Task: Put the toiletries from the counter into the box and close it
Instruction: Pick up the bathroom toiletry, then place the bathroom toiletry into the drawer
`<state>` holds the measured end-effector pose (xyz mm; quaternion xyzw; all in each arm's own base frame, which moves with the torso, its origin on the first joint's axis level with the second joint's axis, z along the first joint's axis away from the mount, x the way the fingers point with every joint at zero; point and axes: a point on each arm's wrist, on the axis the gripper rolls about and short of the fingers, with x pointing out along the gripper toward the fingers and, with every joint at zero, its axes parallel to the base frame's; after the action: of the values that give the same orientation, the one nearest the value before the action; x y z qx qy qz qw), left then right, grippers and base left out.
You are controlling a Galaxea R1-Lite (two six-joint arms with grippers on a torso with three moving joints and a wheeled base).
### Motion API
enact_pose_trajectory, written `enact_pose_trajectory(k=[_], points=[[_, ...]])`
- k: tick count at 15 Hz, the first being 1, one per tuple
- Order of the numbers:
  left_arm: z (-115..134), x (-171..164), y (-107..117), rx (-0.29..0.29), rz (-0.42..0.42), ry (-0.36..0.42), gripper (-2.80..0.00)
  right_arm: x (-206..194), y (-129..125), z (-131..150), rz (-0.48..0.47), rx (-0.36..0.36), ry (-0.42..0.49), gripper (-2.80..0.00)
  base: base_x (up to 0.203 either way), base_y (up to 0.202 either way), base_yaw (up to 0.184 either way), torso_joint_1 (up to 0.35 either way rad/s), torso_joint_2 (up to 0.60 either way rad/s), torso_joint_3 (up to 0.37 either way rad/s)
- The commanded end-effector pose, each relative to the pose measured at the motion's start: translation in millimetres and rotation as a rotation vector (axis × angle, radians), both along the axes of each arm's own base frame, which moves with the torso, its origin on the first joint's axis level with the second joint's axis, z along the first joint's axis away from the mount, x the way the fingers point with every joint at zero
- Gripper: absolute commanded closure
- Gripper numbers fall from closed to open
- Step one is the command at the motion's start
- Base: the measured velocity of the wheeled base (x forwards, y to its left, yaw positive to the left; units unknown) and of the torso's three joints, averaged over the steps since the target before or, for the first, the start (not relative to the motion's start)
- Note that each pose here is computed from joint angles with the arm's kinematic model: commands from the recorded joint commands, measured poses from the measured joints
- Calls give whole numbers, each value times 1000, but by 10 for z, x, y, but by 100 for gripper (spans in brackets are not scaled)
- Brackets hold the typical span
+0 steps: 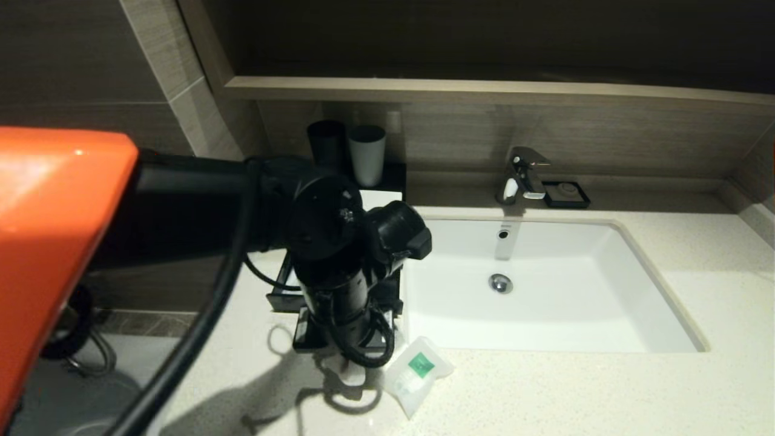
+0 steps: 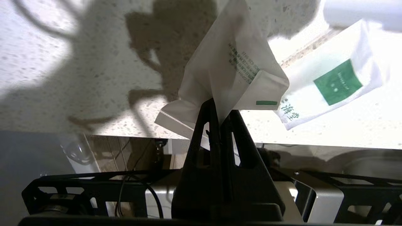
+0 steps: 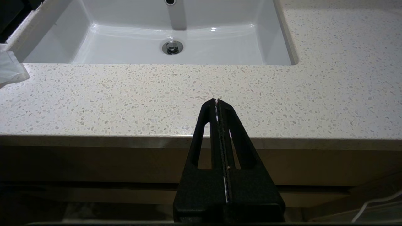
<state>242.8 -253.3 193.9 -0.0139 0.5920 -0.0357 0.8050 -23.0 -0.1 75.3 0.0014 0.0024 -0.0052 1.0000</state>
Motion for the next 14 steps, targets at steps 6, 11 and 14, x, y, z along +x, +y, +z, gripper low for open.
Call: enact_pose_trajectory(k=[6,11,14], points=[[370,20,137,-40,24,-174,0,1,0,-1,0,0,1,0,0,0,0,0,0,0],[402,276,223,-46,28,-225,0,0,0,2,0,0,0,0,0,0,0,0,0,0],[313,393,217,-30,42,-215,0,1,0,-1,0,0,1,0,0,0,0,0,0,0]])
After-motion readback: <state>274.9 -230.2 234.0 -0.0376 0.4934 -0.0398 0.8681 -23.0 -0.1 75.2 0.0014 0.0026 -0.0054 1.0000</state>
